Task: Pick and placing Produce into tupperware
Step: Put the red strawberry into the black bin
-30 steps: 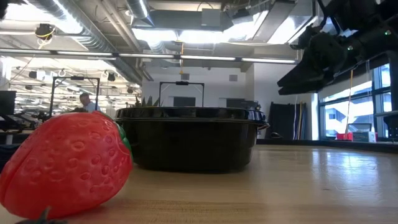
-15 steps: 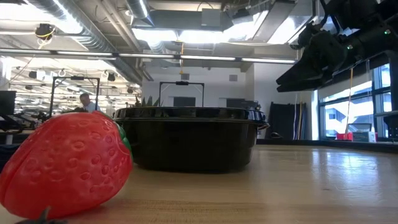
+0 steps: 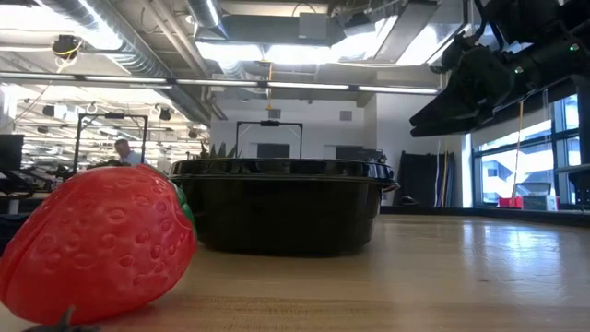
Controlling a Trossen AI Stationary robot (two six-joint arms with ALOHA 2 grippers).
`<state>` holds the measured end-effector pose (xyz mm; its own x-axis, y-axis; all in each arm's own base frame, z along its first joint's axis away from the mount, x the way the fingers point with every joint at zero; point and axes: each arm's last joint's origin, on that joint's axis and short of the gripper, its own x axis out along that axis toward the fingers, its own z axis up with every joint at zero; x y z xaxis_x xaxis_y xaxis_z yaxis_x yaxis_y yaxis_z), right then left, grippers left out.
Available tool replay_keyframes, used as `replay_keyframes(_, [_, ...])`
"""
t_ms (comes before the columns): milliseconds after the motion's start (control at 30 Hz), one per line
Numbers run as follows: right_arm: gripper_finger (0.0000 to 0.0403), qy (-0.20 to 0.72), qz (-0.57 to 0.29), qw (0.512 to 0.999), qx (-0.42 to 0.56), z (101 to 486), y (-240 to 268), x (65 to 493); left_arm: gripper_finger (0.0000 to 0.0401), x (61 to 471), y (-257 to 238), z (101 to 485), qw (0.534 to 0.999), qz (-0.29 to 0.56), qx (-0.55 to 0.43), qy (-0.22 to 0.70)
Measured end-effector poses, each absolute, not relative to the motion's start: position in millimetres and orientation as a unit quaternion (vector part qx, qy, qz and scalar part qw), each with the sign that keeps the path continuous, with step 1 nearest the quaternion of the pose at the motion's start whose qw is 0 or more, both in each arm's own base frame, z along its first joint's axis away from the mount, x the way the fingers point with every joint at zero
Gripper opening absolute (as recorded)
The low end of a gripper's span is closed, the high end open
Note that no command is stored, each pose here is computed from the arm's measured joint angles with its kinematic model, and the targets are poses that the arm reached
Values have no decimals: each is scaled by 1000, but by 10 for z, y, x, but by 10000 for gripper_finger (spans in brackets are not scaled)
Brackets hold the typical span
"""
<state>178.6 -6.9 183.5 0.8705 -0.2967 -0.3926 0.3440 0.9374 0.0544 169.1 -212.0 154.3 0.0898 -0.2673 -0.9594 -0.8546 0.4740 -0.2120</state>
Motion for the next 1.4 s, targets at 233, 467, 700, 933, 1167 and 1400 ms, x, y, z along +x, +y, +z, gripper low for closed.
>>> replay_keyframes(233, [298, 194, -166, 965, 62, 1831, -69, 1785, 318, 1654, -2150, 1544, 582, 242, -442, 639])
replay_keyframes(467, [298, 195, -166, 965, 61, 1830, -68, 1784, 318, 1652, -2169, 1464, 575, 258, -437, 642])
replay_keyframes(700, [298, 196, -166, 965, 61, 1829, -69, 1784, 318, 1667, -2177, 1389, 568, 270, -430, 648])
replay_keyframes(933, [298, 198, -166, 964, 60, 1825, -69, 1782, 318, 1683, -2165, 1388, 566, 272, -432, 647])
replay_keyframes(1167, [298, 200, -167, 964, 60, 1822, -69, 1780, 318, 1683, -2165, 1388, 568, 271, -431, 647])
replay_keyframes(1400, [298, 200, -167, 964, 60, 1822, -70, 1780, 318, 1686, -2168, 1388, 568, 271, -433, 645])
